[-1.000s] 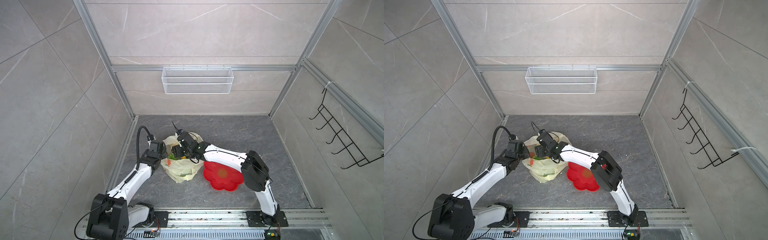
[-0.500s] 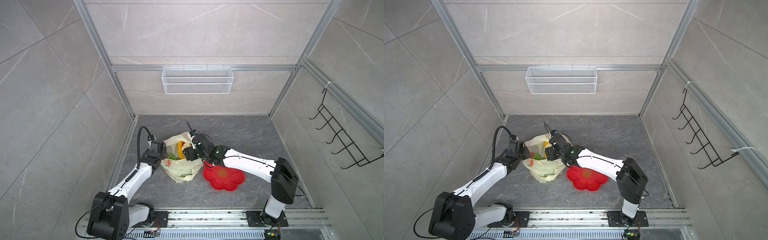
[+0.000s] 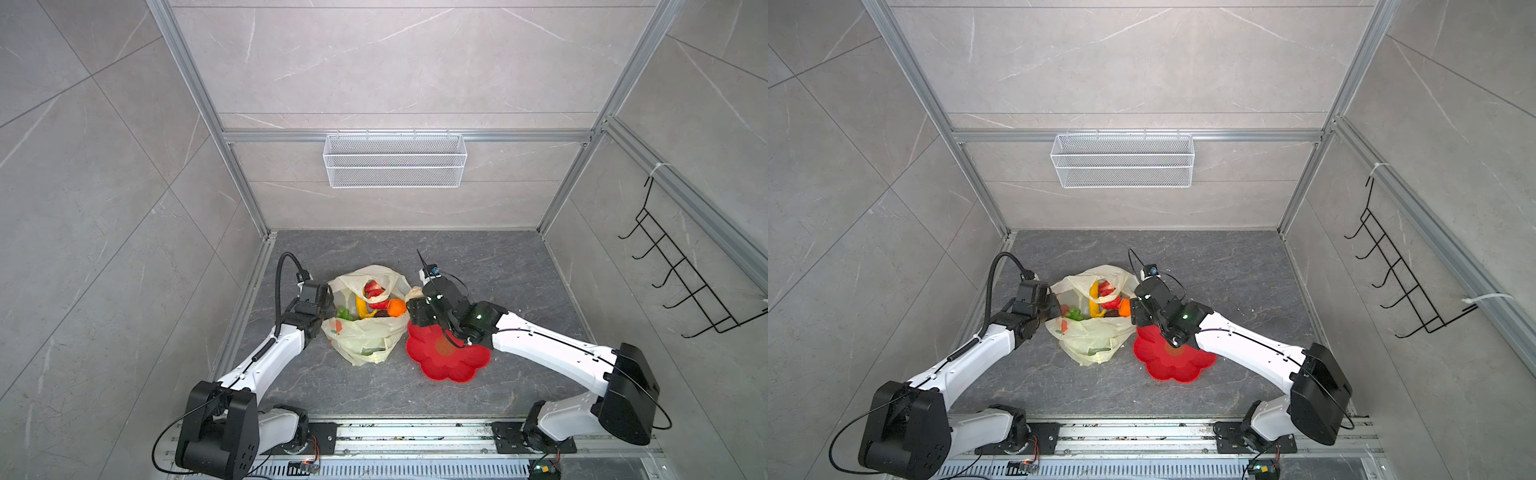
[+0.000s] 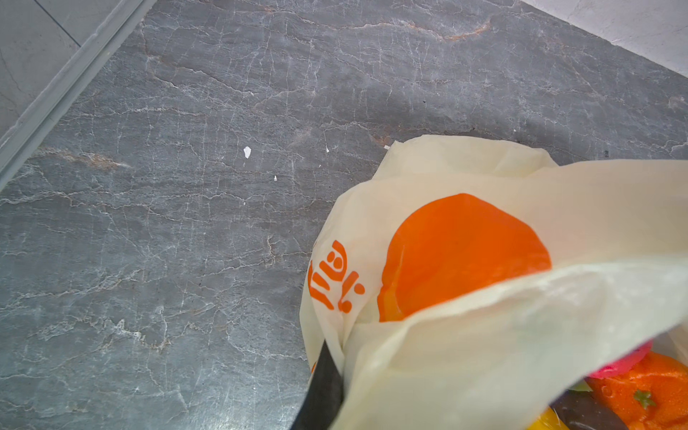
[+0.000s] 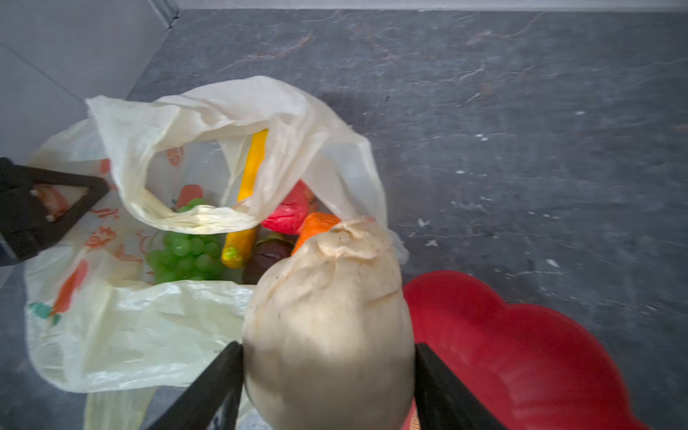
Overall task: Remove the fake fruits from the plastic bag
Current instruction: 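Lift the cream pear out with the right gripper over the red plate, then lower the cream pear into the red plate and open the right gripper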
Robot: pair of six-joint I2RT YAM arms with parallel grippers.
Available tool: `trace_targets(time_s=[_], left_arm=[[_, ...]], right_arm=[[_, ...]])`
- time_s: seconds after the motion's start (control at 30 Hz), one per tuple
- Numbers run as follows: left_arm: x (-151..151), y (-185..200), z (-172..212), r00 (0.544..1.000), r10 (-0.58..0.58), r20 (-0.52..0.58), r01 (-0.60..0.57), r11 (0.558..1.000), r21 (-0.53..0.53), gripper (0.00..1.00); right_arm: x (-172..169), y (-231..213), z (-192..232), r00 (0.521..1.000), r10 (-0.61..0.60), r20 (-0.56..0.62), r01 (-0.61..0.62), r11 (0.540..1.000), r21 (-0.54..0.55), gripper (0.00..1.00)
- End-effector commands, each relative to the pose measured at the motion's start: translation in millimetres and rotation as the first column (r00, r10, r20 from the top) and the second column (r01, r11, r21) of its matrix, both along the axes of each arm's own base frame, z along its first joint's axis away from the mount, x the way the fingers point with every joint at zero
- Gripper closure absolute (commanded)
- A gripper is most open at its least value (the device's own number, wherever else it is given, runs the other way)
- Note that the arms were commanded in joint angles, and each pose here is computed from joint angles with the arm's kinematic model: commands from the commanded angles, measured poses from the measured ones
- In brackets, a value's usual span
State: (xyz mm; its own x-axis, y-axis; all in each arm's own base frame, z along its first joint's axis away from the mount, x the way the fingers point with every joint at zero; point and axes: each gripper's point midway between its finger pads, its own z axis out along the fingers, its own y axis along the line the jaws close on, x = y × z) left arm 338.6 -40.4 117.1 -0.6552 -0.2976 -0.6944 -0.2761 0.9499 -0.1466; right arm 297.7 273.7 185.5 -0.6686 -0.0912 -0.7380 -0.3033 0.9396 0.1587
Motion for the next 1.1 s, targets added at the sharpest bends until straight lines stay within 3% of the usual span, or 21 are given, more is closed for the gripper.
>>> trace_targets(time_s=[0.0,0.43,0.8,1.07], left_arm=[[7.7,-4.6,14.7,0.999,-0.004,0.036,0.005,1.0,-0.026,1.0],[8.2,-2.8,10.3,0.999,0.003,0.036,-0.002,1.0,-0.016,1.0],[9.1,-2.8,9.0,0.999,0.002,0.034,-0.002,1.0,-0.017,1.0],[11.3,-7.2,4.4,1.0,-0.014,0.0,0.014,1.0,-0.024,1.0]], right_arm=[[-6.8,-44.2,-17.6,0.992,-0.122,0.017,0.124,0.984,-0.127,0.29],[-23.4,-78.9,-93.6,0.965,-0.262,-0.001,0.256,0.941,-0.224,0.29],[-1.5,-59.9,-110.3,0.968,-0.247,0.052,0.252,0.937,-0.24,0.28],[4.4,-57.6,-122.7,0.979,-0.162,0.126,0.192,0.938,-0.288,0.28]])
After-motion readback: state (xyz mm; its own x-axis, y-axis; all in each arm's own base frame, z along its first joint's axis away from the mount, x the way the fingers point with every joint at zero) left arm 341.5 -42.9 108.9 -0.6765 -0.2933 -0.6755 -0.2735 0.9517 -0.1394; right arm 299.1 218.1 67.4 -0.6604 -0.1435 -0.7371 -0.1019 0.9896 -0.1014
